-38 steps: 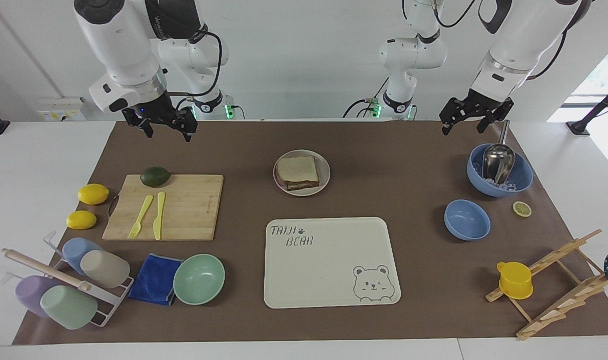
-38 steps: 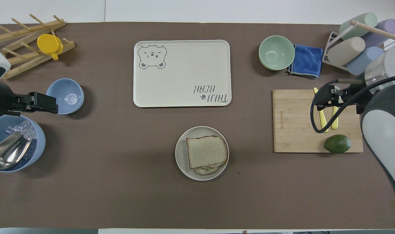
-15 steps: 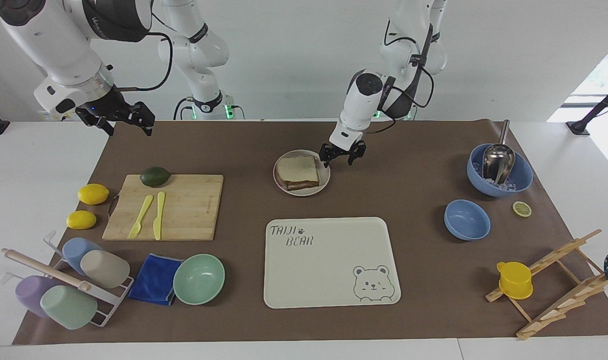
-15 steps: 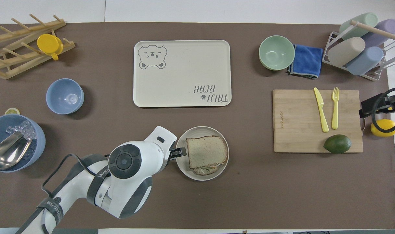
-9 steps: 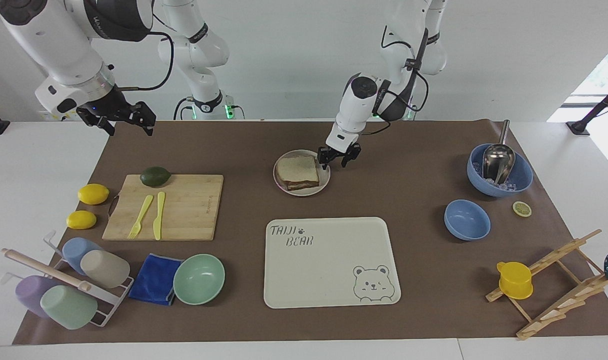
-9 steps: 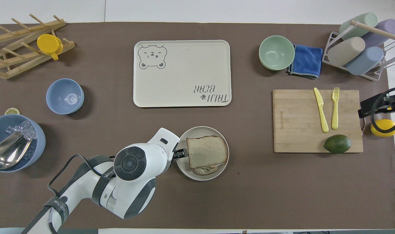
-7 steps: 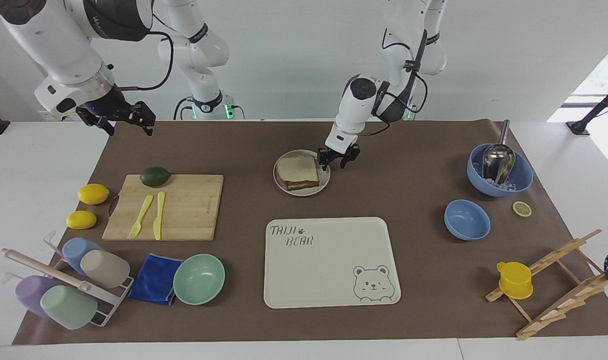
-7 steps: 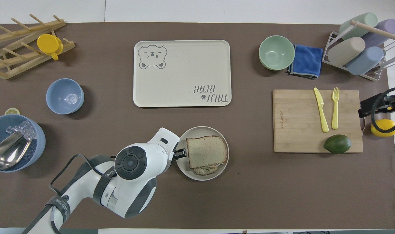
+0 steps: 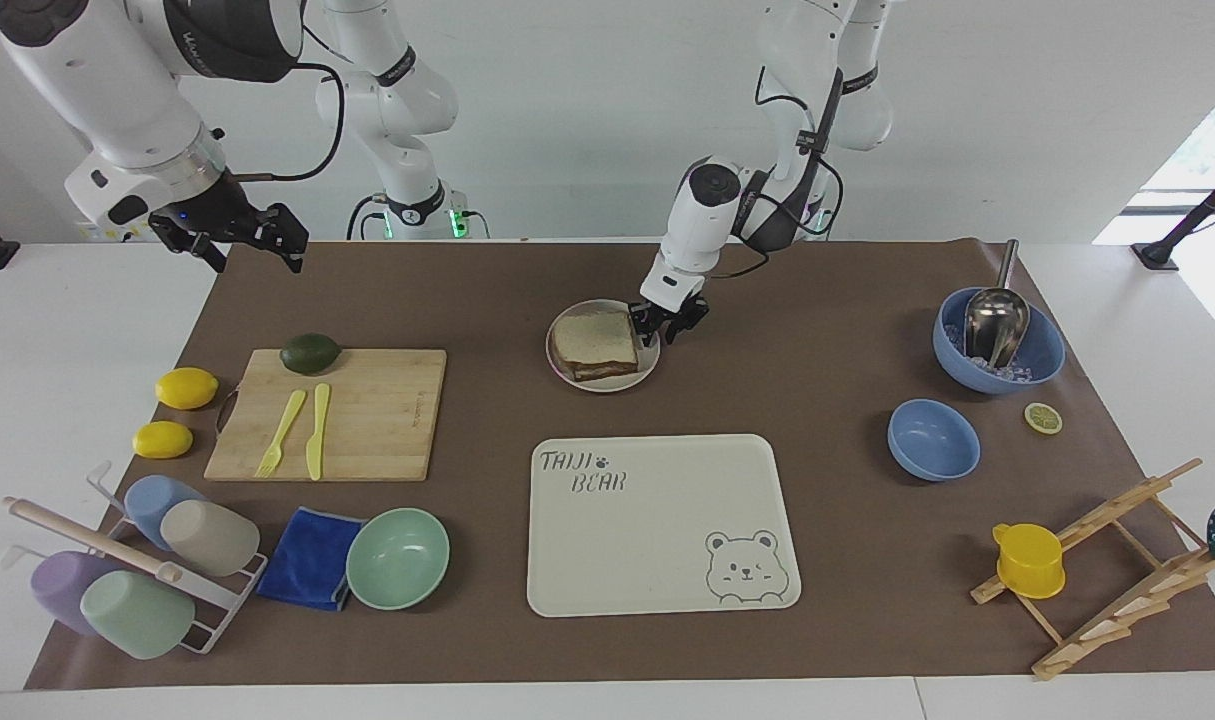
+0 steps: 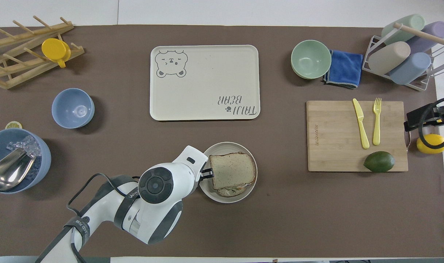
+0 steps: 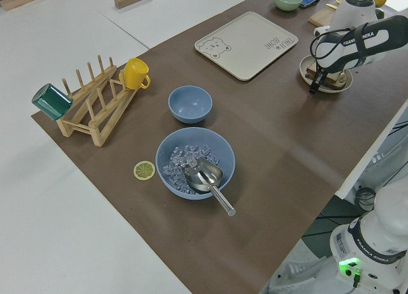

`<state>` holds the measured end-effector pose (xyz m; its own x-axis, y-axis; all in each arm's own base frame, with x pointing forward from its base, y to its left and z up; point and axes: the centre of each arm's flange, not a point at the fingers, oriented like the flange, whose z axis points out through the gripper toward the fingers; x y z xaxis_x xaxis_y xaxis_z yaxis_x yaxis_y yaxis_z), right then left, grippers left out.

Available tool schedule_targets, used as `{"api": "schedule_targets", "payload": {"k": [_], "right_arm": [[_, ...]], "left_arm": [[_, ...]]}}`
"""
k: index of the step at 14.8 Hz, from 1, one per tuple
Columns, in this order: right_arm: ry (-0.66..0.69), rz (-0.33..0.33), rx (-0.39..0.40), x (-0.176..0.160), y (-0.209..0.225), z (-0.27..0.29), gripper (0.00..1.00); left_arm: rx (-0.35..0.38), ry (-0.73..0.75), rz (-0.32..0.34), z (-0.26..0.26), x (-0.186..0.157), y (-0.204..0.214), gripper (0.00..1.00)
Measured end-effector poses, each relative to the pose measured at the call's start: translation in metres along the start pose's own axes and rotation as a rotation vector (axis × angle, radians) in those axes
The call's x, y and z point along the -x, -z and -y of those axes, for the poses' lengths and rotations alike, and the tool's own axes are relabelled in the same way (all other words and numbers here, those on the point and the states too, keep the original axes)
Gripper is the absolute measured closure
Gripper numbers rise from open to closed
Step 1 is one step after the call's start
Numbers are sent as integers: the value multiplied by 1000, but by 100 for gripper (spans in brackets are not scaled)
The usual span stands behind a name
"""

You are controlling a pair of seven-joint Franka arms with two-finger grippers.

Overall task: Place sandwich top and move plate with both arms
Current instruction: 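Reach the left gripper to the rim of the sandwich plate and grasp it, then slide the plate with the left gripper onto the bear-print tray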

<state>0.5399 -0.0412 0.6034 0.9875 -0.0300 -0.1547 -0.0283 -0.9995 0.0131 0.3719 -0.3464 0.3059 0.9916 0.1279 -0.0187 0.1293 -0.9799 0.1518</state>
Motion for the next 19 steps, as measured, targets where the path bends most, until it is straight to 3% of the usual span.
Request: {"api": "schedule_targets", "payload": {"k": [2,3,5,6,7,14,19], "right_arm": [[1,0,0,0,0,0,0],[1,1,0,0,-1,0,0],[1,3,0,-1,-2,1,0],[2,4,0,-1,-2,1,0],[4,4,1,-1,-2,2,0],[6,5,1,-1,-3,3,0],[7,6,1,-1,-3,4,0]], "left_arm": [[1,-1,-1,0,0,0,71],[1,-1,-1,-1,0,0,71],[2,-3,-2,-1,0,0,85],[2,-3,-2,-1,0,0,85],[6,-8,-4,-2,1,2,93],[15,-42,-13,-2,-5,6,95],[20,-36,-6,-5,-34,35,96]]}}
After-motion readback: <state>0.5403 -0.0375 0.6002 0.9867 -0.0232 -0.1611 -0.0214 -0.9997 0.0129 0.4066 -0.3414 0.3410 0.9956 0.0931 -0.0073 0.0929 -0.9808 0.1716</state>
